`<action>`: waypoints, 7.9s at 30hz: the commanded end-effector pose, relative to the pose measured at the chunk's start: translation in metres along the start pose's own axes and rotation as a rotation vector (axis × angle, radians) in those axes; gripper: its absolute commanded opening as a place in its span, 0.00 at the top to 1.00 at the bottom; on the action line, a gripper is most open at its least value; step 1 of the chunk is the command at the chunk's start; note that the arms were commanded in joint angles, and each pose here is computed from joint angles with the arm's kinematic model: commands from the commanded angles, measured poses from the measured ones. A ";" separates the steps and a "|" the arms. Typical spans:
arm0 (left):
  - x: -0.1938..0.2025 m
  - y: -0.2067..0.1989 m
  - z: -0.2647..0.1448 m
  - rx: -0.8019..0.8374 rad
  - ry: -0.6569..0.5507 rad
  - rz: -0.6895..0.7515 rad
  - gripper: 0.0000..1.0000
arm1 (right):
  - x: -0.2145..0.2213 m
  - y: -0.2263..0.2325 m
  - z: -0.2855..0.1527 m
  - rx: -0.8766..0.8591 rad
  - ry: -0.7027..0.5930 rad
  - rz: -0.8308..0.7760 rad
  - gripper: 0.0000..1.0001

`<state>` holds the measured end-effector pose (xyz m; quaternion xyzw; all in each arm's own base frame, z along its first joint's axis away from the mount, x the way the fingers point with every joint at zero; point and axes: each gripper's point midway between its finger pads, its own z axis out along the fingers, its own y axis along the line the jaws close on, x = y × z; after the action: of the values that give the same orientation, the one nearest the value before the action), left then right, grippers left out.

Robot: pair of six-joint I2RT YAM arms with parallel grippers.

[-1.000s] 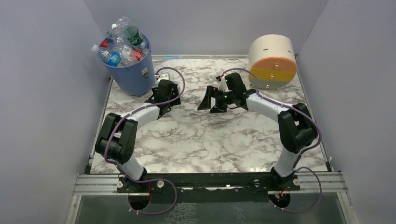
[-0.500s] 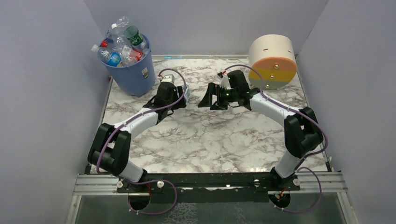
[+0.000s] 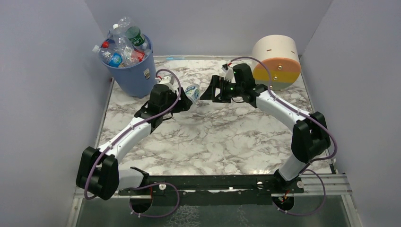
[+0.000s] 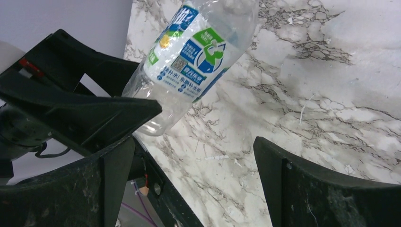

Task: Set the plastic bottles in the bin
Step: Pick up the plastic bottle at the center of the board.

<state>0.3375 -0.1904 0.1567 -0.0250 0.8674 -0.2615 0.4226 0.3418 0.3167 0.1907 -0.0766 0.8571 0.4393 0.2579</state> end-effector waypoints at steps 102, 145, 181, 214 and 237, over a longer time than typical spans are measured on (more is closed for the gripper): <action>0.020 -0.098 -0.027 0.410 0.040 0.175 0.08 | 0.008 0.010 0.016 -0.117 0.102 0.117 0.46; 0.028 -0.098 -0.014 0.424 0.071 0.158 0.26 | 0.020 0.030 0.012 -0.193 0.148 0.058 0.46; 0.025 -0.099 -0.015 0.419 0.060 0.151 0.37 | 0.017 0.038 0.010 -0.195 0.155 0.047 0.13; 0.008 -0.092 -0.025 0.351 0.018 0.163 0.38 | -0.021 0.049 -0.056 -0.063 -0.048 0.017 0.01; -0.063 -0.109 -0.072 0.312 -0.115 0.228 0.38 | -0.030 0.047 -0.082 -0.016 -0.118 0.001 0.01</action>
<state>0.3102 -0.2472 0.2536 0.1235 0.8059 -0.3470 0.4636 0.3210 0.2831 0.2682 -0.0473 0.8404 0.4557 0.2894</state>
